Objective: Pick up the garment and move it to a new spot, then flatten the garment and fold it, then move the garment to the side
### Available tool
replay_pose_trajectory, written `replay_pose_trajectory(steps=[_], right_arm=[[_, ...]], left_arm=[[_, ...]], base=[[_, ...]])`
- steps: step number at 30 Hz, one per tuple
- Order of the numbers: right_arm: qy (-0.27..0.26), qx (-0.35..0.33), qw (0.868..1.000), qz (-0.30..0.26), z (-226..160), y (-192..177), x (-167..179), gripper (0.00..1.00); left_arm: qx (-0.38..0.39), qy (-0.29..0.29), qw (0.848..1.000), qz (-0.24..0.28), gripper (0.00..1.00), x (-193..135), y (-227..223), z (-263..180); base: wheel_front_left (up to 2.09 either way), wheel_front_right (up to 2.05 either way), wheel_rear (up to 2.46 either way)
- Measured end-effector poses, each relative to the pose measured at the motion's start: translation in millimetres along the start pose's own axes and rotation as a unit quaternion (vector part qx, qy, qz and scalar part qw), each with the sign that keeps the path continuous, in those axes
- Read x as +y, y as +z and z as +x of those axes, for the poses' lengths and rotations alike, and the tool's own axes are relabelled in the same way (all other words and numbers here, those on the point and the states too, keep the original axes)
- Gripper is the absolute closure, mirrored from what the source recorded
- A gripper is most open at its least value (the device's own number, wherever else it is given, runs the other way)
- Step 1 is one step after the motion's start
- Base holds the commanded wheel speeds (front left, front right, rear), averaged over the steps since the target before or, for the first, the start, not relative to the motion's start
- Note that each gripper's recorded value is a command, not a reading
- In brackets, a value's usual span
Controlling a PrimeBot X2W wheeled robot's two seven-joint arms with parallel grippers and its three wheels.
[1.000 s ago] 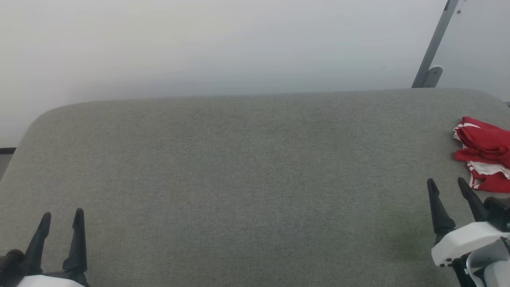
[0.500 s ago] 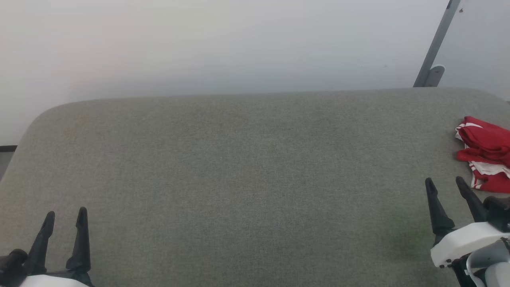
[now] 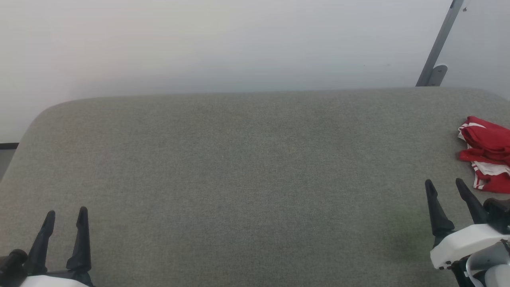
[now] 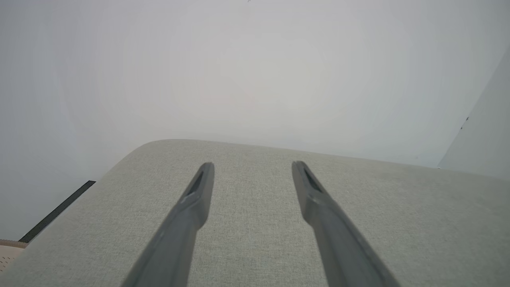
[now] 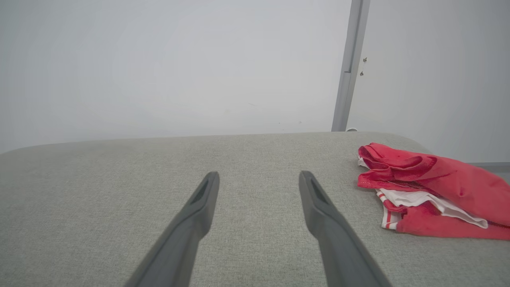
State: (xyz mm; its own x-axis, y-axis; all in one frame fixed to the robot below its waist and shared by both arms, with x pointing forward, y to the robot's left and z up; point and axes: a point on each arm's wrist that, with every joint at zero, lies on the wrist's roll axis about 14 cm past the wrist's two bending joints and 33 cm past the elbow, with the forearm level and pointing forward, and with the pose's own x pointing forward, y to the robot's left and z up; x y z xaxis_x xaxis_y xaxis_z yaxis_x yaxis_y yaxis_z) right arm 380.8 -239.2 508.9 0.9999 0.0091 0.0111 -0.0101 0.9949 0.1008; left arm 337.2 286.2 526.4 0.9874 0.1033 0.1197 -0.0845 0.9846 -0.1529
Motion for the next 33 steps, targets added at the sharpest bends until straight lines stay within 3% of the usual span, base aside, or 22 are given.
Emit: replay_pose_trajectory(steps=[8, 9, 16, 33], right_arm=[[0.000, 0.001, 1.000, 0.005, 1, -1, 1, 0.00], [-0.001, 0.001, 1.000, 0.005, 1, -1, 1, 1.00], [-0.009, 0.049, 0.998, 0.032, -13, -35, 5, 1.00], [-0.036, 0.048, 0.981, 0.184, -12, -35, 5, 1.00]], left_arm=[[-0.007, -0.001, 1.000, -0.002, 0.00, -1, 4, 0], [-0.009, 0.000, 1.000, -0.005, 1.00, -1, 5, 0], [0.031, 0.015, 0.998, -0.043, 1.00, -6, -24, -10], [0.052, 0.046, 0.981, -0.184, 1.00, -11, -37, -6]], base=[[0.00, 0.00, 0.00], [0.00, 0.00, 0.00], [0.00, 0.00, 0.00], [0.00, 0.00, 0.00]])
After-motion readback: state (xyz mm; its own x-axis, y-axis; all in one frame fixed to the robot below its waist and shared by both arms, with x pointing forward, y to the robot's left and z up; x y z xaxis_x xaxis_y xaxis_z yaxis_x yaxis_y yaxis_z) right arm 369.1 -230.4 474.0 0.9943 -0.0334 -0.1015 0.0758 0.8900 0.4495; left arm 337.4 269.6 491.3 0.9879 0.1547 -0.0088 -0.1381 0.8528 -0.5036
